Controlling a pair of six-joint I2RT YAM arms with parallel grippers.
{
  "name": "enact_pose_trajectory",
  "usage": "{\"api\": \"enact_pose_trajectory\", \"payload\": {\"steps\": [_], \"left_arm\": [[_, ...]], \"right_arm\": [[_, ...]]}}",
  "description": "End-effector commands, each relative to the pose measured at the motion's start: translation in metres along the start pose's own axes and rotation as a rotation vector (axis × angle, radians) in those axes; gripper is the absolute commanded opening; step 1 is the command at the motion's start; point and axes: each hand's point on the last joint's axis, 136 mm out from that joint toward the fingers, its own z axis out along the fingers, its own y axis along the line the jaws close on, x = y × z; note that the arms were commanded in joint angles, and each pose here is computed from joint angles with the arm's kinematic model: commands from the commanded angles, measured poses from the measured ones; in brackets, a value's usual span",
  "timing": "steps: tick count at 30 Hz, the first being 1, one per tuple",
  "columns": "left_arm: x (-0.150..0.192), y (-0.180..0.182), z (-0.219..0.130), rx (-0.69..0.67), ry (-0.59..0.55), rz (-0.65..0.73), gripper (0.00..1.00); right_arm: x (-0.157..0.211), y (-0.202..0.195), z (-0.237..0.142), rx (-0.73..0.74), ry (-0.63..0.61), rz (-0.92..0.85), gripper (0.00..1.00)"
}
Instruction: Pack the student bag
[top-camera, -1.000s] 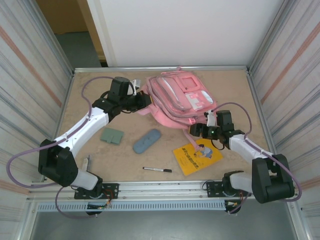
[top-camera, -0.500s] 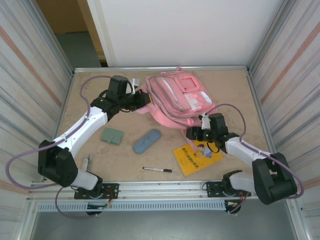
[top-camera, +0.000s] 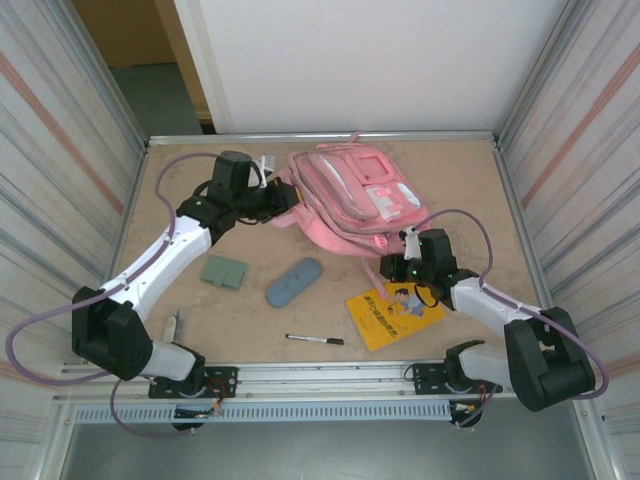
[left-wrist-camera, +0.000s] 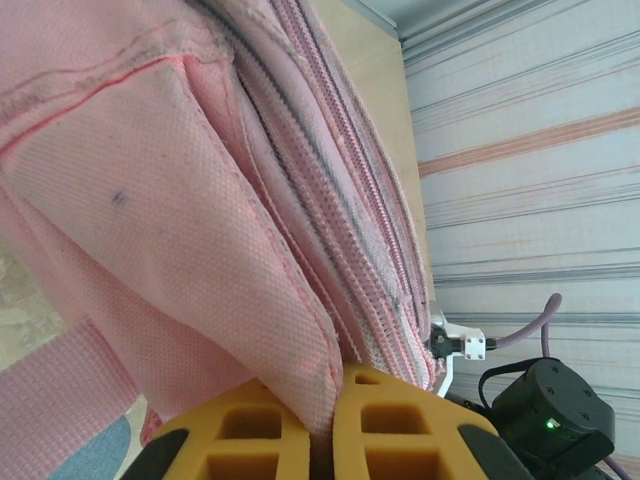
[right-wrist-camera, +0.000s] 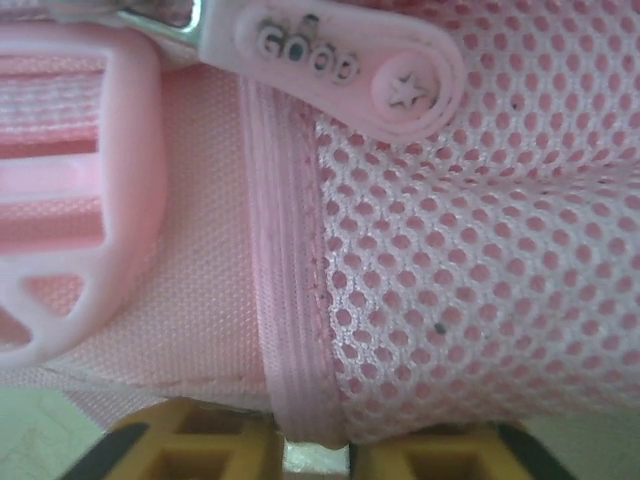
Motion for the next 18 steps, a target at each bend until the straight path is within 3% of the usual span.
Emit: {"api": "enact_pose_trajectory", "payload": {"steps": [1,9,13,18], "left_arm": [[-0.003,-0.035,-0.013,0.127,-0.022,0.054,0.0],[-0.002,-0.018,0.016,0.093,-0.044,0.032,0.0],[0.002,-0.01,0.039,0.04,-0.086,0.033,0.0],[0.016,-0.01,0.077,0.031,-0.049,0.034,0.0]], "right_arm": [[-0.018,0.027,-0.009,-0.086,-0.04,-0.058,0.12],[-0.015,0.072,-0.015,-0.251,0.16,-0.055,0.02],[-0.021,0.093,-0.02,-0.312,0.219,-0.048,0.03],[-0.031,0.112,-0.016,-0.362,0.291,-0.028,0.07]]}}
